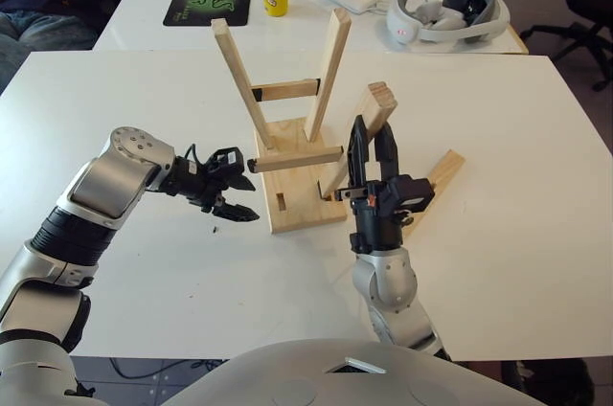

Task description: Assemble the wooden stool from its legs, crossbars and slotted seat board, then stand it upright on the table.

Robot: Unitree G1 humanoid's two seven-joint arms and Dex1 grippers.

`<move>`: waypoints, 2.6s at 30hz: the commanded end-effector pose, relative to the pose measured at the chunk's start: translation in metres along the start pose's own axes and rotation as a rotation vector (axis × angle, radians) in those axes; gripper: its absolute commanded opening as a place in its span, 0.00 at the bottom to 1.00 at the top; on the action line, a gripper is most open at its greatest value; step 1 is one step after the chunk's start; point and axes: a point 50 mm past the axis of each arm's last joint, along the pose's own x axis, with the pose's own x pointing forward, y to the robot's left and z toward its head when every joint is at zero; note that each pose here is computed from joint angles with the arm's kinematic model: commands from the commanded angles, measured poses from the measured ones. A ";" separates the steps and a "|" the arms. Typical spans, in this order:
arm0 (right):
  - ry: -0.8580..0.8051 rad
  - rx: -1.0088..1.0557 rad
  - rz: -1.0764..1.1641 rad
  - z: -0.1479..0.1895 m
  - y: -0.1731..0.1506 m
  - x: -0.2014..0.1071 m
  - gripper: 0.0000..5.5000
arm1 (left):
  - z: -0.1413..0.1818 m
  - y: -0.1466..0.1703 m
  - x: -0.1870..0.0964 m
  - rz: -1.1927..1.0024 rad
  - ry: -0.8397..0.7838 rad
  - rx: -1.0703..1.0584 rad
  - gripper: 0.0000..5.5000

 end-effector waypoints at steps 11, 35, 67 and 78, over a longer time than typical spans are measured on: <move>0.062 0.075 -0.034 0.013 0.004 -0.008 0.19 | 0.000 -0.001 -0.004 0.030 -0.004 -0.006 0.63; 0.014 0.077 0.029 0.006 0.008 0.013 0.19 | 0.003 0.000 -0.003 0.021 -0.001 0.007 0.63; 0.083 0.046 0.028 -0.025 -0.005 0.001 0.19 | 0.001 -0.003 -0.002 0.008 0.001 0.004 0.63; 0.072 0.094 0.090 -0.013 -0.024 0.019 0.19 | 0.000 -0.005 -0.001 0.006 -0.005 -0.005 0.63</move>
